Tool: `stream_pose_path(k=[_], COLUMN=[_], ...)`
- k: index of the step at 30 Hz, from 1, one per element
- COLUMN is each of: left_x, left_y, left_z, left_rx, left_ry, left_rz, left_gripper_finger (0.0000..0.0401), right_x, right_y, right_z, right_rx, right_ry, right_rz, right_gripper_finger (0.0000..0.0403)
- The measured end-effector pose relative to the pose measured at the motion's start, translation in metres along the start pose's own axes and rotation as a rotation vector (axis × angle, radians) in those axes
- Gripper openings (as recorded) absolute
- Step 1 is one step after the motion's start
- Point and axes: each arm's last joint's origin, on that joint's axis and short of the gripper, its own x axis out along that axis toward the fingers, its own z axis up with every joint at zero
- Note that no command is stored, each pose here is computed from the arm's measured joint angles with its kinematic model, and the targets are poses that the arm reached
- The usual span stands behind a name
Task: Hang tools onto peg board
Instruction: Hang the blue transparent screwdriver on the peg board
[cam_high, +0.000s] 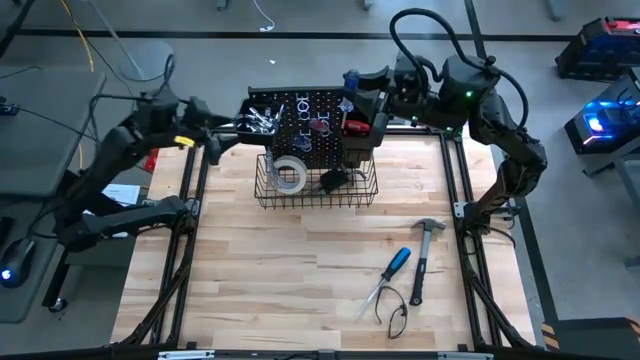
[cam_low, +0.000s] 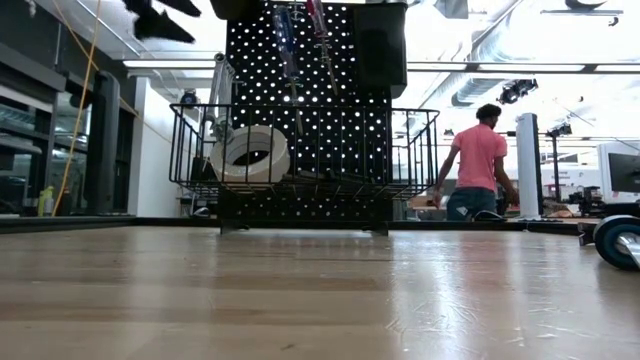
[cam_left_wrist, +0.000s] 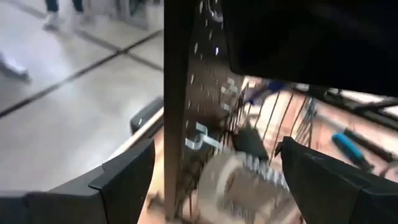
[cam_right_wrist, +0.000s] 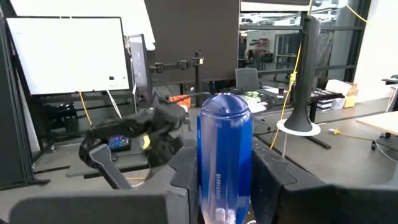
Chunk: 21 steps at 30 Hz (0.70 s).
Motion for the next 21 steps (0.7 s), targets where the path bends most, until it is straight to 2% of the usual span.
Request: stream_pose_path(k=[5, 13, 16, 21], left_x=[0.025, 0.055, 0.065, 0.082], left_y=[0.006, 0.021, 0.031, 0.05], left_z=[-0.009, -0.012, -0.008, -0.009], left_rx=[0.056, 0.168, 0.182, 0.139], left_ry=[-0.1, -0.092, -0.114, -0.117], left_rz=[-0.044, -0.039, -0.041, -0.148], left_gripper_finger=[0.0324, 0.0323, 0.0323, 0.0323], right_x=[0.0, 0.0, 0.0, 0.0], right_y=[0.0, 0.0, 0.001, 0.002], right_z=[0.0, 0.0, 0.0, 0.0], right_rx=[0.019, 0.037, 0.037, 0.037], right_ry=[0.001, 0.001, 0.001, 0.002], right_rz=[0.01, 0.011, 0.014, 0.06], right_gripper_finger=[0.008, 0.008, 0.008, 0.008])
